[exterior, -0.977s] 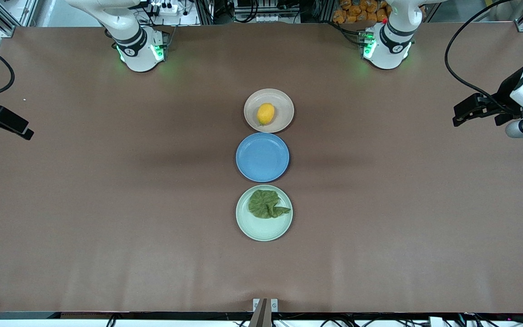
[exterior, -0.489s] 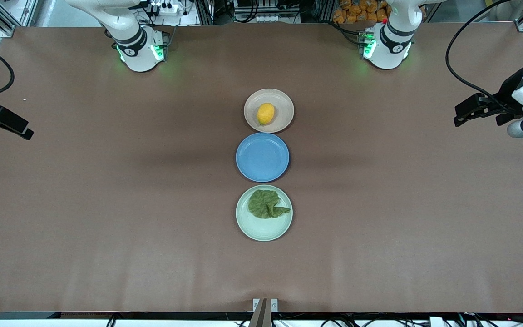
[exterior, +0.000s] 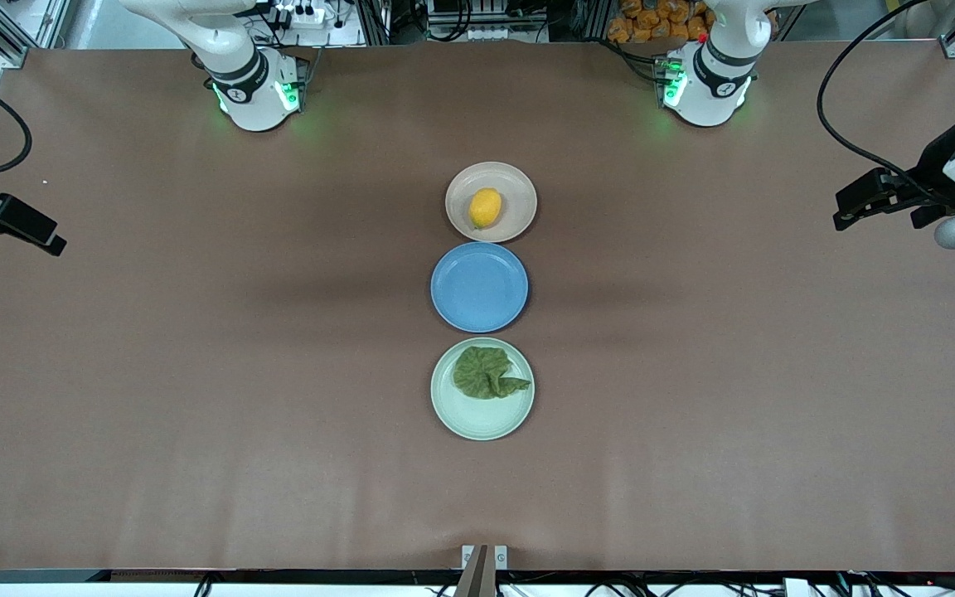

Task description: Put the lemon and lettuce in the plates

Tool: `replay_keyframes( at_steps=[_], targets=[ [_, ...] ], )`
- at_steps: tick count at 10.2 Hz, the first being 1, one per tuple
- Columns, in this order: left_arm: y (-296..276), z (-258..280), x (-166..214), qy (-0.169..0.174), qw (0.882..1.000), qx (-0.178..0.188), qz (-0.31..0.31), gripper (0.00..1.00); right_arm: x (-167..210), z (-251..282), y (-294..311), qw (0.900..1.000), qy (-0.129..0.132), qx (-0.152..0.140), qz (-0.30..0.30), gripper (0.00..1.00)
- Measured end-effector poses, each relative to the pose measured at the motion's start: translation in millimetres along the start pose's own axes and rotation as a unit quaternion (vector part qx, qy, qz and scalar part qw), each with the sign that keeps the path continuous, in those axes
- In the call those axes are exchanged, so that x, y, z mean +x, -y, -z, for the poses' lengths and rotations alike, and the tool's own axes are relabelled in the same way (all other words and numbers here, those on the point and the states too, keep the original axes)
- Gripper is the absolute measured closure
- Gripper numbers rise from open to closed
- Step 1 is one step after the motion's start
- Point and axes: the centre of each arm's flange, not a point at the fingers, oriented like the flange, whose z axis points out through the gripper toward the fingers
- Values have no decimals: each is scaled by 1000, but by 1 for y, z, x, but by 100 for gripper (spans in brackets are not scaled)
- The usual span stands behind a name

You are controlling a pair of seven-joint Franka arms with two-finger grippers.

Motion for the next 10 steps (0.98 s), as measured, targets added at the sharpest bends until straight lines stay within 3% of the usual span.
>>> replay_keyframes(
  at_steps=[7,10],
  targets=[
    [0,0,0,0,1000,0,0,0,0,1,0,1000,-2,0,2,0],
    [0,0,0,0,1000,0,0,0,0,1,0,999,-3,1,35,0]
  ],
)
